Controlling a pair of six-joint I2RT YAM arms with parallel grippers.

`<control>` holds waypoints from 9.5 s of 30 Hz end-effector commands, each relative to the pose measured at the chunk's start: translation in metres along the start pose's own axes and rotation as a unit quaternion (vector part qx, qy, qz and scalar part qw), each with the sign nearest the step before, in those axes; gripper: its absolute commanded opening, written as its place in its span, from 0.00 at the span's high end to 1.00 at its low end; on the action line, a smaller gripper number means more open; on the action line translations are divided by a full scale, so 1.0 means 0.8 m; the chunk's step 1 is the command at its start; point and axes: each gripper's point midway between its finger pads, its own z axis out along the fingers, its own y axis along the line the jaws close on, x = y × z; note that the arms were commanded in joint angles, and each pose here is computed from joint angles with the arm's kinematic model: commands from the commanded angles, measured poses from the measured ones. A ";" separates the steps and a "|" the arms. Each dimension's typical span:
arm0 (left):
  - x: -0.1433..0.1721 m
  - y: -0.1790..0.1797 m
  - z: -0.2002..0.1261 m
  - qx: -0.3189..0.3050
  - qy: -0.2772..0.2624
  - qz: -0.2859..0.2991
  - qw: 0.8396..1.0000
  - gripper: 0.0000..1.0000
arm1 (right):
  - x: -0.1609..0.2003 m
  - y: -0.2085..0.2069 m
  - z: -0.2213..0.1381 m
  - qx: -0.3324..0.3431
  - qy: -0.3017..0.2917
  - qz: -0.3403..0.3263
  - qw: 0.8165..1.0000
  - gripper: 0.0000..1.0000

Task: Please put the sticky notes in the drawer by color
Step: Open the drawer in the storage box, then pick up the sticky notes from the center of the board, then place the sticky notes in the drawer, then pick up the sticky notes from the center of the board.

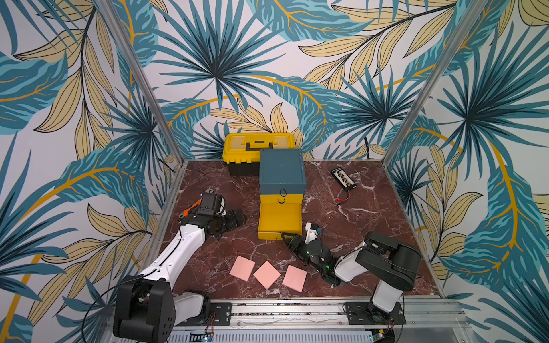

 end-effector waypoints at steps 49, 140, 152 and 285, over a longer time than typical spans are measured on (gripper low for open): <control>0.191 0.063 0.020 -0.222 0.176 0.109 0.953 0.00 | -0.054 0.095 -0.069 0.074 0.019 -0.279 0.957 0.18; 0.035 -0.151 0.003 -0.030 0.007 0.128 0.991 0.14 | -0.128 0.090 -0.110 0.138 -0.076 -0.276 0.948 0.14; 0.008 -0.186 0.061 0.003 0.005 0.135 0.991 0.14 | -0.144 0.076 -0.116 0.160 -0.092 -0.270 0.945 0.14; 0.297 -0.016 0.069 -0.267 0.207 -0.177 0.925 0.08 | -0.122 0.029 -0.055 0.161 0.020 -0.333 0.929 0.06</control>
